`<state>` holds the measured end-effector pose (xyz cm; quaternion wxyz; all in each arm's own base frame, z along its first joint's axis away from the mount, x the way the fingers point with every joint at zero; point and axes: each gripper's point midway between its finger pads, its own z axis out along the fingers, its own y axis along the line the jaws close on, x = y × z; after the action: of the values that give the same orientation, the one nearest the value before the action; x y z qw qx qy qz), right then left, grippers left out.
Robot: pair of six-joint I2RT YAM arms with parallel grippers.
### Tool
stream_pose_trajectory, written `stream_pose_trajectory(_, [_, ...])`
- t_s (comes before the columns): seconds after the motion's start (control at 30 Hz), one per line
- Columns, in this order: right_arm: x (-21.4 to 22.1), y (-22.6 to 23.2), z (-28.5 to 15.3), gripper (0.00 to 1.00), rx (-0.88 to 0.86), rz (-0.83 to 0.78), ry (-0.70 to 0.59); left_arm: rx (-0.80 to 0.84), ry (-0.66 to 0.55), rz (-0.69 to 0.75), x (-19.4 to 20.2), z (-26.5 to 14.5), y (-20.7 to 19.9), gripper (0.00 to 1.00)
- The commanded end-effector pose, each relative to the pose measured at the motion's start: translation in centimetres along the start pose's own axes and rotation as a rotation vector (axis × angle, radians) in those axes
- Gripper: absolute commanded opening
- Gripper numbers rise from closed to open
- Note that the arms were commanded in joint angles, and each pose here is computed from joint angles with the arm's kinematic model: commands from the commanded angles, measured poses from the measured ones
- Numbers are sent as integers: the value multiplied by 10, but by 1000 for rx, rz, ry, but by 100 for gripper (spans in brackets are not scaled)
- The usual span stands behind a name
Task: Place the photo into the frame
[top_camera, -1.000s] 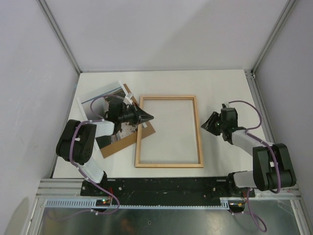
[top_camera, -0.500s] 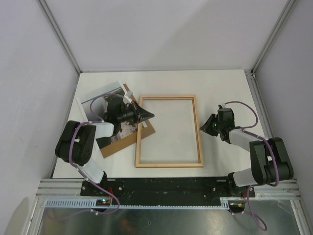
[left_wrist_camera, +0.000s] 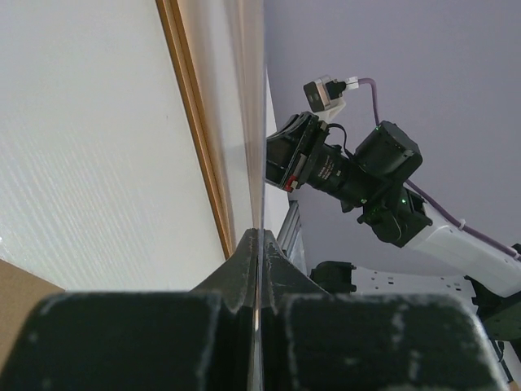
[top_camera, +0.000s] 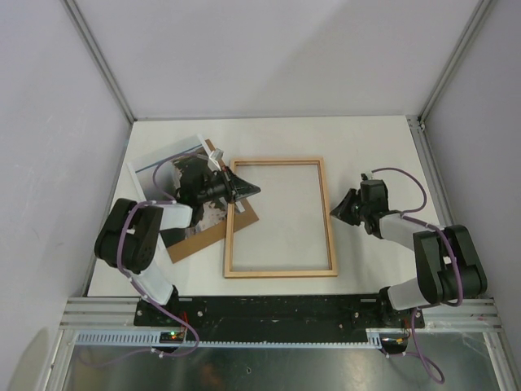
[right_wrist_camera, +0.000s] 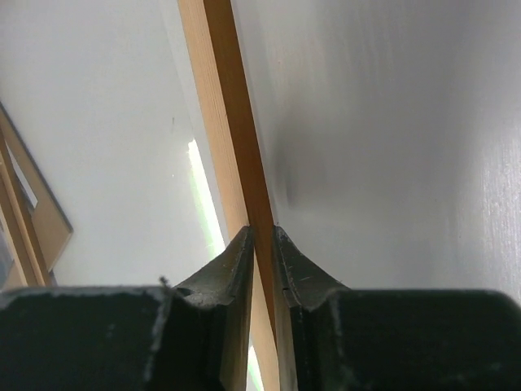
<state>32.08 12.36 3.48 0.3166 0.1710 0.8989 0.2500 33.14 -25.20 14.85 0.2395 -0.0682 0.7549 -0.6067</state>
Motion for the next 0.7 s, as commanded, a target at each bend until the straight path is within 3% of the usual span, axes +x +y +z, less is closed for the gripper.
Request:
stream_pose_trajectory(0.0, [5,3,4,18,-6,-26,20,61,0,40,-1,5,-13,0])
stream_pose_trajectory(0.67, [9,5,7,18,-5,-40,35,9,-30,19,-3,6,12,0])
